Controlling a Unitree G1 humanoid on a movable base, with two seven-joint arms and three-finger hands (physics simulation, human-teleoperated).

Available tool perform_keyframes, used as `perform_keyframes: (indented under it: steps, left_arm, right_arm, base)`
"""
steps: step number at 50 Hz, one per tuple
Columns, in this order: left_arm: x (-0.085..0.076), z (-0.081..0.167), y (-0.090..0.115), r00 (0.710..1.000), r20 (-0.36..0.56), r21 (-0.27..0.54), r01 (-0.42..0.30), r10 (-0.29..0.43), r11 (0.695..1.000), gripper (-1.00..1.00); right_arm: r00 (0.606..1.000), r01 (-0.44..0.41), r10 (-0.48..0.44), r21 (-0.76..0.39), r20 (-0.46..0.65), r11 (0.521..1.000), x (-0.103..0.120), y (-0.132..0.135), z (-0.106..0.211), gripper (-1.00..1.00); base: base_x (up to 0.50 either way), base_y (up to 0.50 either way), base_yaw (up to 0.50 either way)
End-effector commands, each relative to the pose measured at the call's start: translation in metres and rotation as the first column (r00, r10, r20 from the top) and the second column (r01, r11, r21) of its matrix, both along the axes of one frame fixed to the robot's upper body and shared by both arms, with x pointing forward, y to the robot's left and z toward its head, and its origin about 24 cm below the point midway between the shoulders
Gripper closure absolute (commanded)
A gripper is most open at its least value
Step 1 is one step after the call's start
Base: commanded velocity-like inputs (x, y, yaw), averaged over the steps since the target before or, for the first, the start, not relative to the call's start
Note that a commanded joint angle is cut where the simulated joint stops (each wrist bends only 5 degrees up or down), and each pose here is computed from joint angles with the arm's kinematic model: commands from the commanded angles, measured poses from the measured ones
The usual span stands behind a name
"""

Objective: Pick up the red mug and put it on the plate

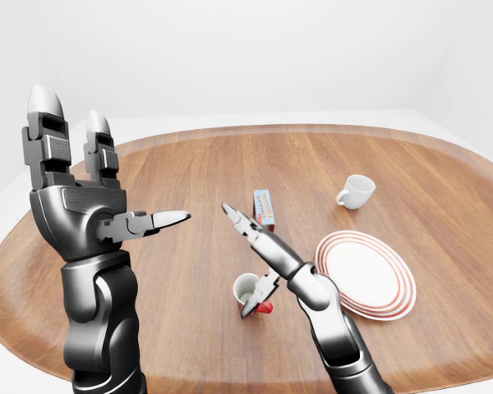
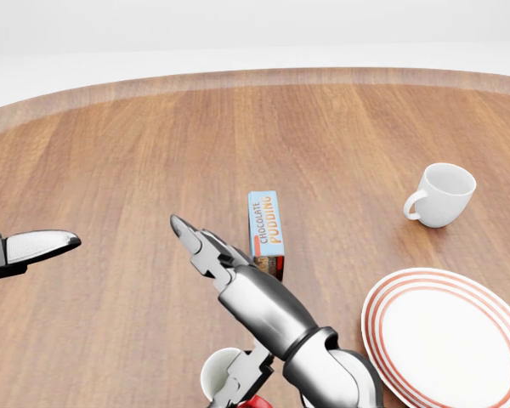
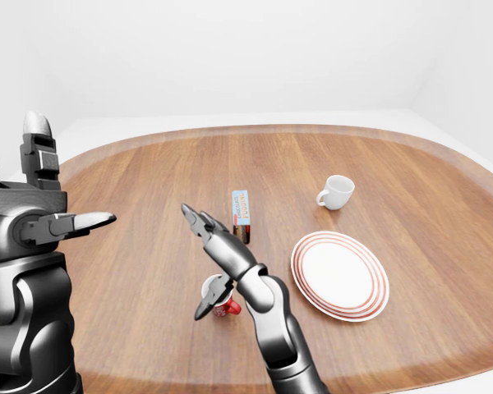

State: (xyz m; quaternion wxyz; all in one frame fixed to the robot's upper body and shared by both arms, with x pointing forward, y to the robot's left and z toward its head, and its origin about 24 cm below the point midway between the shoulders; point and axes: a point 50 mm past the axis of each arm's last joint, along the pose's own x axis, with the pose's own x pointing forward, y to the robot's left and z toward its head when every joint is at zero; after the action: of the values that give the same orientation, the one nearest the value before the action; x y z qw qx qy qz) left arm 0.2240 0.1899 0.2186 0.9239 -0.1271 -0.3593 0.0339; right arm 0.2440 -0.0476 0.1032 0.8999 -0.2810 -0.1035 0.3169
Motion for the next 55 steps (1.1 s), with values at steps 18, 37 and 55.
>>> perform_keyframes:
  steps: [18,37,55]
  left_arm:
    - [-0.001,-0.002,-0.002,1.0,-0.006,-0.003,0.005,-0.005,1.0,-0.95]
    - [-0.003,0.002,-0.003,1.0,0.013,-0.01,0.009,-0.009,1.0,-0.95]
    - [-0.004,0.001,-0.004,1.0,0.011,-0.009,0.016,-0.015,1.0,-0.95]
  right_arm:
    - [0.999,-0.016,0.003,-0.248,-0.054,0.969,0.011,0.009,-0.023,-1.0]
    - [0.995,-0.037,0.002,-0.341,-0.103,0.939,0.013,0.013,-0.039,-1.0]
    - [0.991,-0.03,-0.026,-0.411,-0.132,0.911,0.023,0.014,-0.052,-1.0]
  base:
    - [0.0,0.0,0.0]
    - [0.0,0.0,0.0]
    - [0.0,0.0,0.0]
